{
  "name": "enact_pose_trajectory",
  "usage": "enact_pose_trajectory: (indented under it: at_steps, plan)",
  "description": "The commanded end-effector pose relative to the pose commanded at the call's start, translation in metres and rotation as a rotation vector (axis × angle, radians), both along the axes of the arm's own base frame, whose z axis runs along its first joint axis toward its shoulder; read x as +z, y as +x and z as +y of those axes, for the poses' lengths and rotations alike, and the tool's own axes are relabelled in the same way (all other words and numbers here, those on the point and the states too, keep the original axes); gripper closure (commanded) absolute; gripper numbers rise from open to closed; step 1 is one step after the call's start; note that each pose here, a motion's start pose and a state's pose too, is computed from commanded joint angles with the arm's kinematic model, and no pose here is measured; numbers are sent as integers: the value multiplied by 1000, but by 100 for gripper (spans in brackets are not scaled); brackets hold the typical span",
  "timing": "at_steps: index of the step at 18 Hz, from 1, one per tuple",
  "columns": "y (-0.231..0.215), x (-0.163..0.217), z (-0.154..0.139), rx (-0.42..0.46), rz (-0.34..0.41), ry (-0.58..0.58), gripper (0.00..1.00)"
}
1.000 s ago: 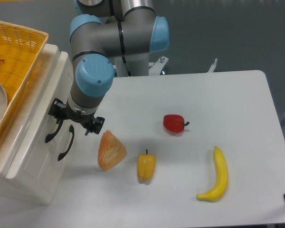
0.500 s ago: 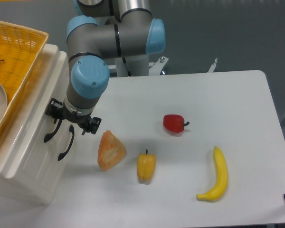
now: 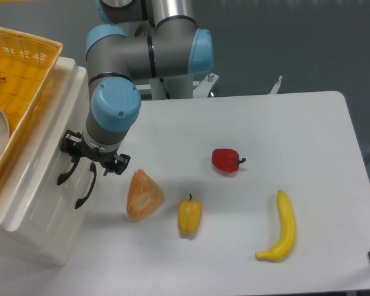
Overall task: Slide open the top white drawer
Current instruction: 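Hook the gripper fingers into the upper drawer's black handle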
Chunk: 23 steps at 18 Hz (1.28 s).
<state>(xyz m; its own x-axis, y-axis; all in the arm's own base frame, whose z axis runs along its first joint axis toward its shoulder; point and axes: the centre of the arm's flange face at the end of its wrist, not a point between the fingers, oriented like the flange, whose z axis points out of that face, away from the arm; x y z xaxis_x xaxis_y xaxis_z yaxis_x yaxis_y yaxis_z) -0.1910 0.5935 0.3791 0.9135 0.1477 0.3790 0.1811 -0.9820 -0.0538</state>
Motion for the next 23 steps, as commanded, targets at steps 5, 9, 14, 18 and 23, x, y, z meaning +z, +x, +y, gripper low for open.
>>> enact_pose_trajectory:
  at_steps: [5,9,14,18,23]
  plan:
    - [12,7,1,-3,7,3,30]
    - [13,8,1,2,7,1,36]
    - [13,5,2,4,4,-5,45]
    - [13,4,2,9,3,-7,57]
    - [13,6,2,10,3,-3,71]
